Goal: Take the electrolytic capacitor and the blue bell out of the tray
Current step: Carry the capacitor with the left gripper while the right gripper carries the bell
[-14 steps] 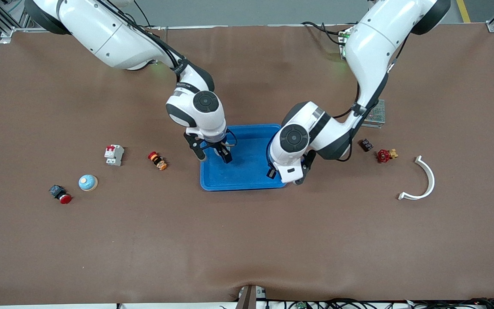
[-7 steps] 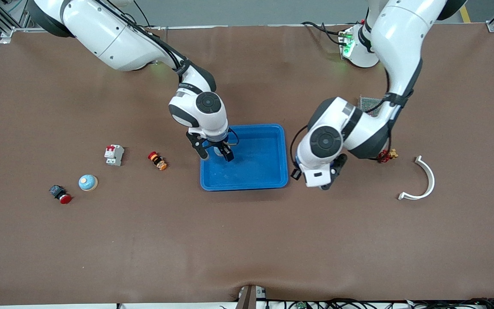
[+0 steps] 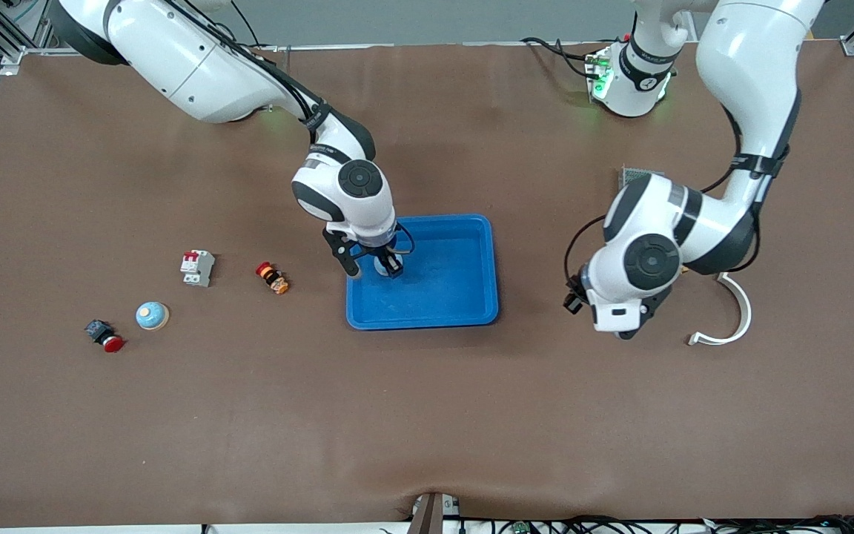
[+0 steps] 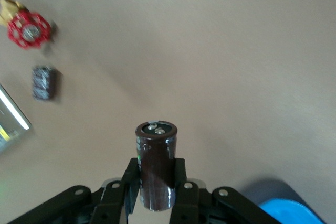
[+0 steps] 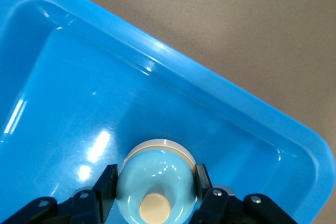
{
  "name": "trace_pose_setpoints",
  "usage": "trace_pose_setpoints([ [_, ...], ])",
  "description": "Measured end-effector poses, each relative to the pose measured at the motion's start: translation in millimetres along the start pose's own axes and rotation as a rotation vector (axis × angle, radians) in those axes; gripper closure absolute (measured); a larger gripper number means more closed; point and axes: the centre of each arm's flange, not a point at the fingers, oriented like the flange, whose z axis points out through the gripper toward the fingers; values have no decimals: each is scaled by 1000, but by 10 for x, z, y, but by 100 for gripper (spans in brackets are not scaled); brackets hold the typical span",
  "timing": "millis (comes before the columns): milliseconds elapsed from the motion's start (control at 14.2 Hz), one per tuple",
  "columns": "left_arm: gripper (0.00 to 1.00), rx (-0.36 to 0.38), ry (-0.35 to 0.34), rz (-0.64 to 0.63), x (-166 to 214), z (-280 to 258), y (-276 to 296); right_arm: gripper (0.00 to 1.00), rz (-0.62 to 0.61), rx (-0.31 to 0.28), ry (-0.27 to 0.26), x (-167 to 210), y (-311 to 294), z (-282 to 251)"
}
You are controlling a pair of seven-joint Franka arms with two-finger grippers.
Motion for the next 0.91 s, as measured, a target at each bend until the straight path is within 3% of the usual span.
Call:
trace_pose_setpoints([
  [211,70,16,-19,53,357,84,-271,36,21,-2,-1,67,-144,-190],
  [422,70,27,-39,99,654,182,-488,36,-81,-83,-11,356,-297,-590],
  [914,70,40,-17,189,1161,391,-890,36,-388,-108,-113,2114,-189,-1257],
])
